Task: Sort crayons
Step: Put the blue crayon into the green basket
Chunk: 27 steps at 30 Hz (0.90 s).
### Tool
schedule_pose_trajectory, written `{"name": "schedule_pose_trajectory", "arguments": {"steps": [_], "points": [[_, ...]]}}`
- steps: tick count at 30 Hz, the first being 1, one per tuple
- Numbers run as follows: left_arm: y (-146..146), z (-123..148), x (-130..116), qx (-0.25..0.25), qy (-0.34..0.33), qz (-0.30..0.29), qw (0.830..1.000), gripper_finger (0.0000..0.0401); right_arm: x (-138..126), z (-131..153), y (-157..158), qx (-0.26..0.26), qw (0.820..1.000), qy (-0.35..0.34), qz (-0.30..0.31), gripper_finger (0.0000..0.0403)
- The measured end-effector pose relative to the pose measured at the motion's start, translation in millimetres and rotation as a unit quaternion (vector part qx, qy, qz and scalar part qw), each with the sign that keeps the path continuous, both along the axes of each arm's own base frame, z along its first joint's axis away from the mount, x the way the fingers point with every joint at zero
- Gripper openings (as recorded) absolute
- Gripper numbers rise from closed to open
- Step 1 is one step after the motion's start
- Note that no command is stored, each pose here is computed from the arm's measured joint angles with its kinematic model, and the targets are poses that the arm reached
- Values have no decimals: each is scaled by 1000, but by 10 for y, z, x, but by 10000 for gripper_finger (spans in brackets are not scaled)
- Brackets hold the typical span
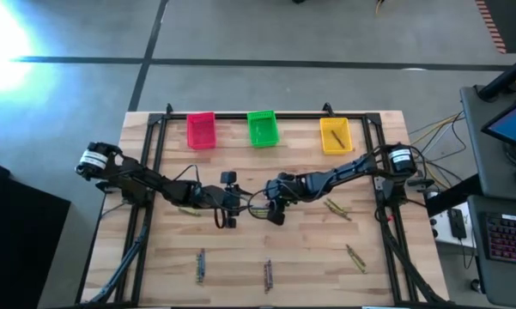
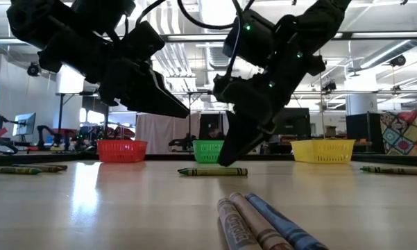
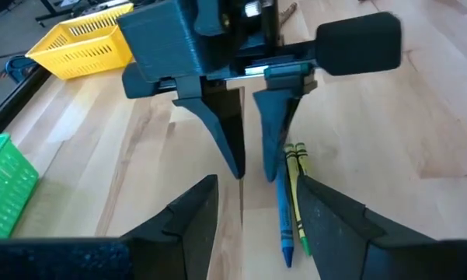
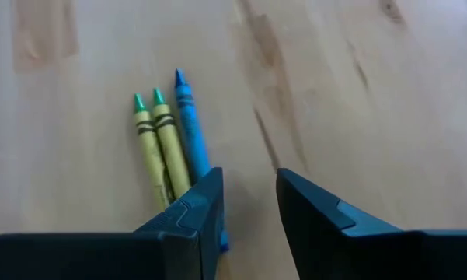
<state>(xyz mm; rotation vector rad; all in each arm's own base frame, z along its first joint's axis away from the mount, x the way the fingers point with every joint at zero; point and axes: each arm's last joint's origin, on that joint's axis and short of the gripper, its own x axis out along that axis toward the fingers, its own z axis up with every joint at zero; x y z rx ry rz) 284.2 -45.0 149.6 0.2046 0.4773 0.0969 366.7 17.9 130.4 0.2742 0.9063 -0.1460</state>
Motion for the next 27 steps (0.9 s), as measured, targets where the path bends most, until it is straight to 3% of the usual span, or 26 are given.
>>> {"name": "schedule_pose_trajectory", "arguments": {"steps": [10, 21, 27], "points": [[5, -4, -1, -3, 2, 2, 1000, 159, -18, -72, 30, 32, 999, 6, 22, 106], [4, -5, -2, -8, 1, 4, 1000, 159, -32, -151, 27, 23, 999, 24, 31, 103], [5, -6, -3, -17, 1, 11, 1000, 159, -46, -256, 7, 17, 998, 50, 36, 63]]}}
